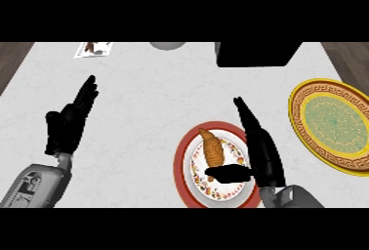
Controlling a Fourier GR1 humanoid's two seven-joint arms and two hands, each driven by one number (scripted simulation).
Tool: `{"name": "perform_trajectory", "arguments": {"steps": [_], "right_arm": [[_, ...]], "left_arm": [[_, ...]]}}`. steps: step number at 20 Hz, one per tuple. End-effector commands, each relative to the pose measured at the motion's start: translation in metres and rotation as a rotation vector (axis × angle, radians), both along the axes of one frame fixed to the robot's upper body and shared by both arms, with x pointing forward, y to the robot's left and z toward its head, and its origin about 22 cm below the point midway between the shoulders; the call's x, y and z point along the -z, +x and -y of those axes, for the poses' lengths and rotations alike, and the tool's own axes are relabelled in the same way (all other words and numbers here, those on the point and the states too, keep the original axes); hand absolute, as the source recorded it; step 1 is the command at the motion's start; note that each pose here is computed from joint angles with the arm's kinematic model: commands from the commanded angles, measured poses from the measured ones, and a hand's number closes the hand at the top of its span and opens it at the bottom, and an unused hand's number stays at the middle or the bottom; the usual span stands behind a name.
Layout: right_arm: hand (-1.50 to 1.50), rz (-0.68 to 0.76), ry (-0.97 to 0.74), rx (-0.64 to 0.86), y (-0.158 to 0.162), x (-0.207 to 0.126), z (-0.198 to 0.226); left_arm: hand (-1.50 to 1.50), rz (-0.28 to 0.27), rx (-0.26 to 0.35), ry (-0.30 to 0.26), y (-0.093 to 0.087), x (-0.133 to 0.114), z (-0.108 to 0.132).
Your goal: Pick the croissant from the plate and place it in the plate
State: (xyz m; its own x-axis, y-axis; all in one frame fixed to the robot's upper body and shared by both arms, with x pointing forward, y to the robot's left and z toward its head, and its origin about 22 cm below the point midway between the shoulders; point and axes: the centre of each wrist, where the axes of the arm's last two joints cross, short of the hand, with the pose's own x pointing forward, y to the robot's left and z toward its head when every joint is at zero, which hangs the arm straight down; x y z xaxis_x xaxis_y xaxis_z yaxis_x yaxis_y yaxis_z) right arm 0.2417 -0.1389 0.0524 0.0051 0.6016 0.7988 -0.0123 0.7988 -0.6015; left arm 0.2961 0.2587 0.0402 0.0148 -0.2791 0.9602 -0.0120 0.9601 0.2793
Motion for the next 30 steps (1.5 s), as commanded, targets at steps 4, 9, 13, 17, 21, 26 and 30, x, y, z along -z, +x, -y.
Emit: {"name": "perform_trajectory", "arguments": {"steps": [4,9,13,17,21,26,30], "right_arm": [[-1.5,-0.212,-0.154,-0.014,-0.01,-0.061,-0.001],[-1.5,-0.359,-0.168,-0.054,0.008,-0.055,0.016],[-1.5,-0.365,-0.151,-0.061,0.028,-0.045,0.015],[-1.5,-0.403,-0.185,-0.083,0.028,-0.039,-0.004],[-1.5,-0.472,-0.235,-0.092,0.048,-0.003,-0.005],[-1.5,-0.505,-0.245,-0.117,0.049,0.017,-0.015],[-1.5,-0.522,-0.262,-0.138,0.048,0.032,-0.008]], "left_arm": [[0.0,-0.002,0.015,-0.012,-0.006,-0.007,-0.003],[0.0,0.025,0.015,-0.003,0.01,-0.009,0.014],[0.0,0.007,0.018,-0.004,0.006,-0.006,0.009],[0.0,0.001,0.013,-0.001,0.007,0.0,0.002],[0.0,0.015,0.019,-0.015,0.009,0.007,0.025],[0.0,-0.001,0.024,0.009,-0.009,-0.005,0.009],[0.0,0.008,0.029,-0.004,0.006,-0.006,0.003]]}}
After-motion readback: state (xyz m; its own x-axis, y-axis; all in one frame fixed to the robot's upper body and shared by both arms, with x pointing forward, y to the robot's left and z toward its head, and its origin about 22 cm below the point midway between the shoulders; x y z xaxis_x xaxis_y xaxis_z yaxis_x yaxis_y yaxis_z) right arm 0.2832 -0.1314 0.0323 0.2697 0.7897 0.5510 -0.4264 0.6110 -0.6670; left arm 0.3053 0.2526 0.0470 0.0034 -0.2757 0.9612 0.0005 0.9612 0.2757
